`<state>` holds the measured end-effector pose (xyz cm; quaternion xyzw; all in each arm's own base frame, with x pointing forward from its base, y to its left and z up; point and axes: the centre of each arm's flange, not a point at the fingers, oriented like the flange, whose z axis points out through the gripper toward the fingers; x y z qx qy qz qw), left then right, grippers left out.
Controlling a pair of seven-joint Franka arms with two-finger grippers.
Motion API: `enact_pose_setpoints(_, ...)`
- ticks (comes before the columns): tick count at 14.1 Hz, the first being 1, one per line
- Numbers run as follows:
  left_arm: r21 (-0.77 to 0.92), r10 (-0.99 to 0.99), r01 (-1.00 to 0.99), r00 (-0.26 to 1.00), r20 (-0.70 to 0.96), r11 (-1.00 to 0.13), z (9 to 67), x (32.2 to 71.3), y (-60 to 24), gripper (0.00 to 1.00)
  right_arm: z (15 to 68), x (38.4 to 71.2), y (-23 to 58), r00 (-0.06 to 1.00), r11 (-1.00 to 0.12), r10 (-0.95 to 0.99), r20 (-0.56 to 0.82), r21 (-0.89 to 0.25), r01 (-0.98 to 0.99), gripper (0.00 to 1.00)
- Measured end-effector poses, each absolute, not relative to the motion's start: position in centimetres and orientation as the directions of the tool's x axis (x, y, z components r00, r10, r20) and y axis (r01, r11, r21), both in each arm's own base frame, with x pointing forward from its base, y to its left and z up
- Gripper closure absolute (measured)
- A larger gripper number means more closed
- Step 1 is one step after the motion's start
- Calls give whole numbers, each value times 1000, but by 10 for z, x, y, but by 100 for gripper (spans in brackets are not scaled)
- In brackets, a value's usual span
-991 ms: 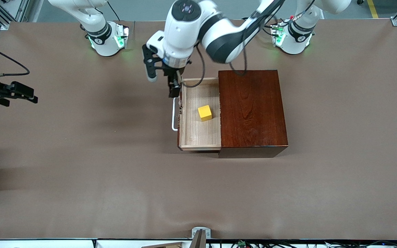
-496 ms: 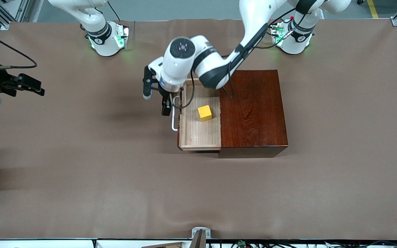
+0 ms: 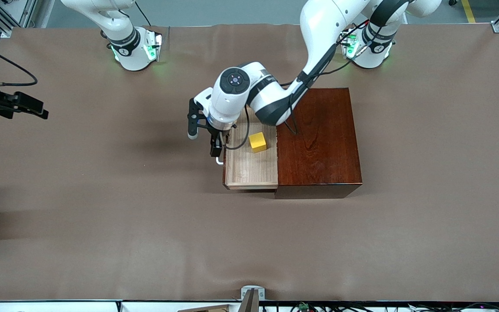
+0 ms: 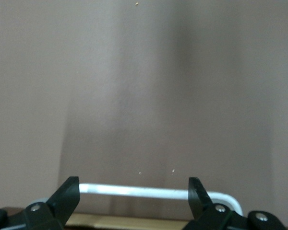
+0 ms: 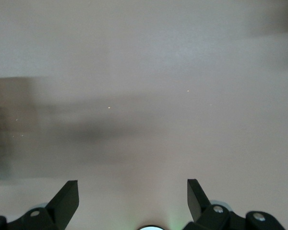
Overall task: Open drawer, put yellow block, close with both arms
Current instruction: 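Lower the left gripper to the drawer front and push the drawer shut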
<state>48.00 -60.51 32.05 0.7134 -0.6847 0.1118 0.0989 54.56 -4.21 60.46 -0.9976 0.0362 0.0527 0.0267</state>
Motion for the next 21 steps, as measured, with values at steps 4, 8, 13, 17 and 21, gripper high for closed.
enact_pose_setpoints(4, -27, -974, -1000, 3, 228, -10, 315, 479, -601, 0, 612, 544, -61, 990, -993, -104, -92, -49, -108, 0)
enact_pose_setpoints(8, -39, -983, -999, -31, 182, 24, 316, 473, -604, 0, 612, 545, -63, 990, -993, -107, -89, -49, -112, 0)
enact_pose_setpoints(13, -8, -997, -999, -37, 75, 36, 320, 476, -592, 0, 621, 546, -61, 992, -993, -104, -65, -49, -107, 0)
enact_pose_setpoints(17, 24, -998, -1000, -11, -55, 10, 321, 490, -562, 0, 611, 552, -60, 991, -993, -101, -83, -49, -106, 0)
enact_pose_setpoints(21, -2, -988, -1000, -13, -154, 13, 330, 499, -542, 0, 602, 557, -57, 991, -994, -96, -96, -45, -100, 0)
